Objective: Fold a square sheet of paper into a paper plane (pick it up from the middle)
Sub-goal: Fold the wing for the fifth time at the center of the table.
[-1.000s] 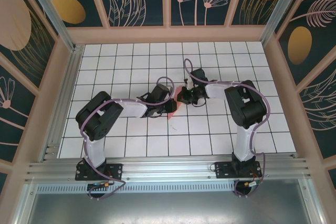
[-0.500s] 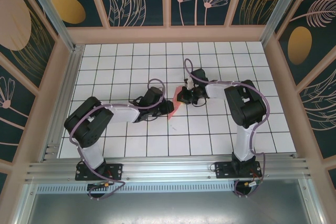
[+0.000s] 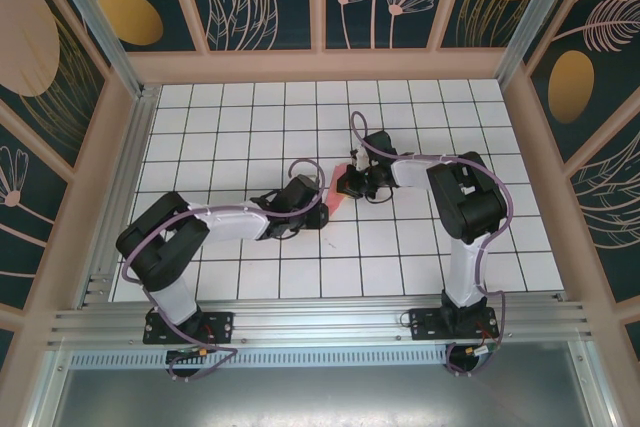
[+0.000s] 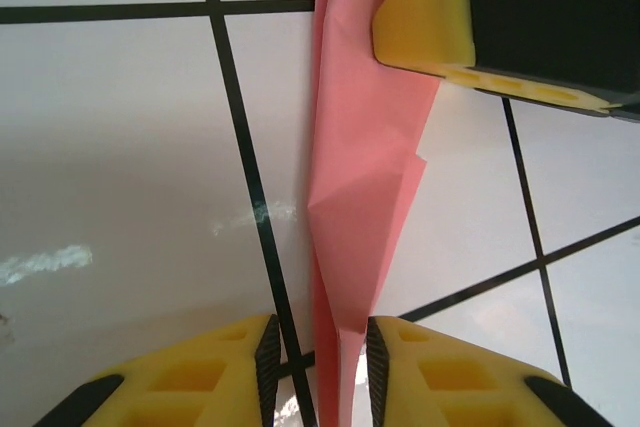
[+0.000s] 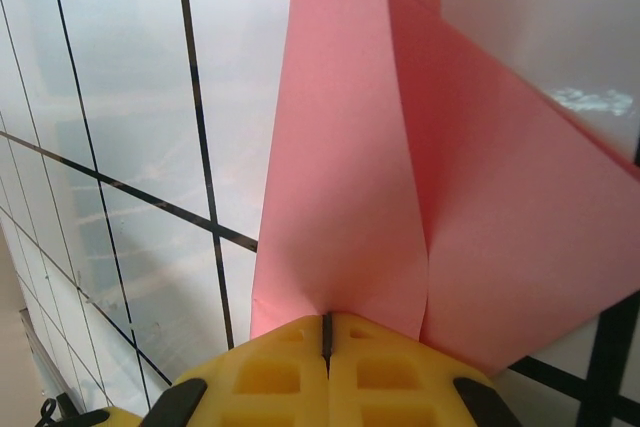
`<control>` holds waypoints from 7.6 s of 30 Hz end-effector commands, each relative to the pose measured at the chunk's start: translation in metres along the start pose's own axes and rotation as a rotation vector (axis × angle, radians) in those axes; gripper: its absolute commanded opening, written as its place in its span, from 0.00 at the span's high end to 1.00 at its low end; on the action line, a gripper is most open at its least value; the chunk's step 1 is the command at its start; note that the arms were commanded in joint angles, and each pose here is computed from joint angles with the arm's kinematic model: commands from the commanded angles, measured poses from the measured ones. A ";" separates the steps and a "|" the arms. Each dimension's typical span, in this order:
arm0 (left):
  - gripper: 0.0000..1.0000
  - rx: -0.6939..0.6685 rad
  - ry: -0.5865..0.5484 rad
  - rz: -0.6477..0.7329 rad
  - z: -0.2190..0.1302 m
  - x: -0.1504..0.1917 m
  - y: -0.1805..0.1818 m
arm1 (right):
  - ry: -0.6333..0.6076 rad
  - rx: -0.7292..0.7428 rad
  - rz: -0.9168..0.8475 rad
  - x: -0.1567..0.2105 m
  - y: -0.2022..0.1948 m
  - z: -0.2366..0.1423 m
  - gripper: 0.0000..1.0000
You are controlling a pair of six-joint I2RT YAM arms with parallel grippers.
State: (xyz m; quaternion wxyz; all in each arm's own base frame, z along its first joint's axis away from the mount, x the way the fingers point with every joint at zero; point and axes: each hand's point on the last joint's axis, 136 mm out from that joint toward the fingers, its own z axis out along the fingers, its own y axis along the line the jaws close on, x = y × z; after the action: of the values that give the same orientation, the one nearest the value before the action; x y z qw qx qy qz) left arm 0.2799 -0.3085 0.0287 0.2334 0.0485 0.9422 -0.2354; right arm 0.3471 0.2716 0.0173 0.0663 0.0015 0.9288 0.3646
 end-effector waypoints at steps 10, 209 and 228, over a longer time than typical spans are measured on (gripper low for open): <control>0.83 -0.033 0.030 0.059 0.015 -0.003 -0.001 | 0.046 0.086 0.056 0.015 -0.032 0.014 0.97; 0.96 0.090 0.173 -0.274 0.041 0.050 0.039 | -0.082 -0.097 -0.047 -0.025 0.040 -0.029 0.94; 1.00 0.084 0.170 -0.267 0.042 0.049 0.039 | -0.062 -0.032 -0.038 -0.019 0.046 0.014 1.00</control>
State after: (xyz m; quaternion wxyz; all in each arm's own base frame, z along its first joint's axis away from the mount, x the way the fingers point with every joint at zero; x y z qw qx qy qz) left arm 0.2931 -0.3257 0.0157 0.1802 -0.0383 0.9011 -0.3925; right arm 0.3593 0.3006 0.0342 0.0970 0.0037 0.9228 0.3729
